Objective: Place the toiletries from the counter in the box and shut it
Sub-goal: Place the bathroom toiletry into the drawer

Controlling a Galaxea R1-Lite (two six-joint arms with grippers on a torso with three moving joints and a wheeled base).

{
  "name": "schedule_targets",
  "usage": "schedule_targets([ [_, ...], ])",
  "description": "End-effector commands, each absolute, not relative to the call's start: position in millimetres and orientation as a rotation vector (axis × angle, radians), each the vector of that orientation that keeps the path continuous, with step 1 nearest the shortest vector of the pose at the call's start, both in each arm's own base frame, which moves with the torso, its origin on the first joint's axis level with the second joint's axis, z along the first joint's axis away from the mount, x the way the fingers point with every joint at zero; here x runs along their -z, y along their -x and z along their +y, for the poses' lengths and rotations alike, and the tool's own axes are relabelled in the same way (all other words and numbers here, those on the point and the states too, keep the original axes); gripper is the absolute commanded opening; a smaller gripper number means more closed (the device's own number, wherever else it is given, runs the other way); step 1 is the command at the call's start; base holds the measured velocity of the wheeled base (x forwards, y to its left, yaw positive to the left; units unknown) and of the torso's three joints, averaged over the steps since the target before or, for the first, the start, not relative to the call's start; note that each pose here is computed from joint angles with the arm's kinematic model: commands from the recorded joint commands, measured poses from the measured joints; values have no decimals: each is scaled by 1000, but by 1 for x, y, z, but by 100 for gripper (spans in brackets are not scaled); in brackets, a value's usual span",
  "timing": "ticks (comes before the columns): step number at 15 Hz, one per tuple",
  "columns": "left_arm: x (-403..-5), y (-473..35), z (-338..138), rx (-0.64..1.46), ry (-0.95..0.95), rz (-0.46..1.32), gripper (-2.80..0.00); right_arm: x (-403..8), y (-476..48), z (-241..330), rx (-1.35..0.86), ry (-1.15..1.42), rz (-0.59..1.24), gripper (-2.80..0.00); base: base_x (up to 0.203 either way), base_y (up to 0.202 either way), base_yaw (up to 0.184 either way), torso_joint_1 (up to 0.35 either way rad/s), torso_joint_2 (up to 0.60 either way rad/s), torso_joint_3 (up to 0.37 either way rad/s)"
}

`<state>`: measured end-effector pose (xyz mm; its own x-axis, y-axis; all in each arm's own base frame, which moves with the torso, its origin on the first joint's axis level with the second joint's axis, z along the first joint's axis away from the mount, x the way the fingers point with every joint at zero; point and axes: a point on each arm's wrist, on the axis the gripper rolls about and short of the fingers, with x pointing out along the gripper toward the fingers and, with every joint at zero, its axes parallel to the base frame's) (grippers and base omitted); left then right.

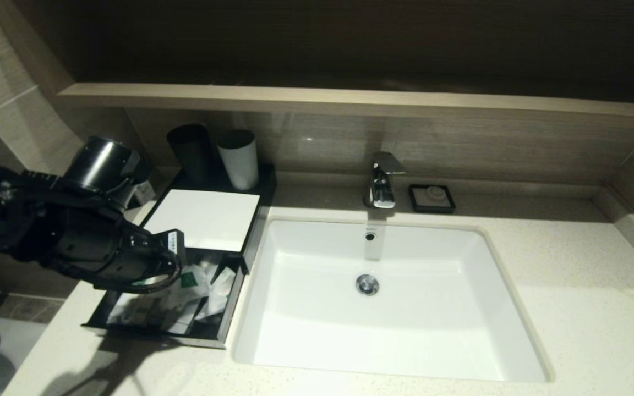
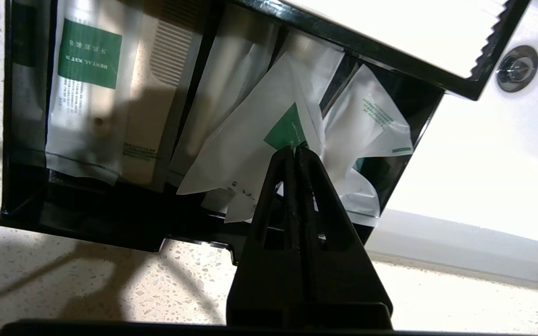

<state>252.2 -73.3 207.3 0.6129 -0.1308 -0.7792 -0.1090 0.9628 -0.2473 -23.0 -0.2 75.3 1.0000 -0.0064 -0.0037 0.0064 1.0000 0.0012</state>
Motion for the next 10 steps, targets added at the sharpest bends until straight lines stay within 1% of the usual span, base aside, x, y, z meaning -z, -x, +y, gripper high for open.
schedule_targets([
  [1, -198, -256, -74, -1, 277, 949, -280, -75, 23, 0, 6, -2, 5, -280, 0, 0, 0, 0, 0, 0],
  [10, -178, -250, -72, -28, 256, 1025, -280, -75, 23, 0, 6, -2, 5, -280, 0, 0, 0, 0, 0, 0],
])
